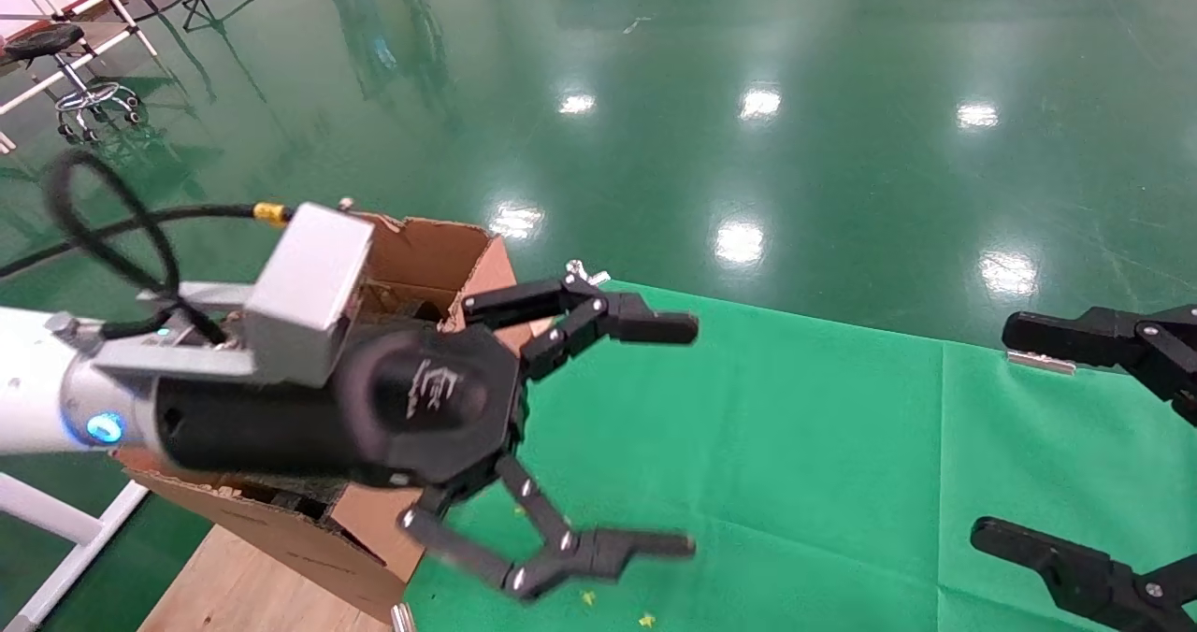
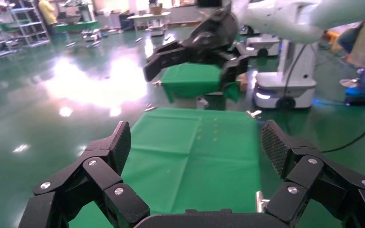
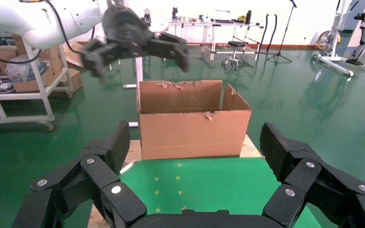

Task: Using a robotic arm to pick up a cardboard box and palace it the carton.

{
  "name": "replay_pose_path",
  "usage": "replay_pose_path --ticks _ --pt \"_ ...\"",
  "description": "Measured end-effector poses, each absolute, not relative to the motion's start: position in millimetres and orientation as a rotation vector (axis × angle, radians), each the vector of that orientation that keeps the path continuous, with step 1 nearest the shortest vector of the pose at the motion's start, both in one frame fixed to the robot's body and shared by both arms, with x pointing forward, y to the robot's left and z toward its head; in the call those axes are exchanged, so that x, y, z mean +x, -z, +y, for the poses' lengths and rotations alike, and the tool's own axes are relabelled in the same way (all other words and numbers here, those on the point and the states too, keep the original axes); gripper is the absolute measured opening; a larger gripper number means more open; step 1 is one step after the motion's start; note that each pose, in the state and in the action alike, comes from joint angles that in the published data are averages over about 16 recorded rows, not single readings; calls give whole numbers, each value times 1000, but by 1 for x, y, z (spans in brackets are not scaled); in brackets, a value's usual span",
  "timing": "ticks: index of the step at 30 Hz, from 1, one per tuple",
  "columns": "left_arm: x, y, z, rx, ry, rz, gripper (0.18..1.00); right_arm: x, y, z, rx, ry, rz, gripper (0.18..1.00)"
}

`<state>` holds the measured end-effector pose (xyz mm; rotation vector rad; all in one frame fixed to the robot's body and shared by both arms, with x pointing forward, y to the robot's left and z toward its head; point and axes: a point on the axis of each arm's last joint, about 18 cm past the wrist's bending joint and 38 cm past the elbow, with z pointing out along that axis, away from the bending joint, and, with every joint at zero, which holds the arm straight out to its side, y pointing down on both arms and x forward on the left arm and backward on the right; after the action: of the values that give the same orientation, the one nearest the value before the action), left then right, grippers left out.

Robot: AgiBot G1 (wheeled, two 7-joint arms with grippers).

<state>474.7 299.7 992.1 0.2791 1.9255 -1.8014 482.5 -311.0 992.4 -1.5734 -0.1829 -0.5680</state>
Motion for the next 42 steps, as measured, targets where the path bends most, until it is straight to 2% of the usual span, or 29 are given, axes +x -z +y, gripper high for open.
replay_pose_path --ticks 7,42 --pt "467 -991 297 316 1814 1919 1001 483 -992 -311 -1573 568 -183 1001" --pt "476 -992 300 274 1798 1925 1001 483 -992 -311 -1573 568 -183 1001"
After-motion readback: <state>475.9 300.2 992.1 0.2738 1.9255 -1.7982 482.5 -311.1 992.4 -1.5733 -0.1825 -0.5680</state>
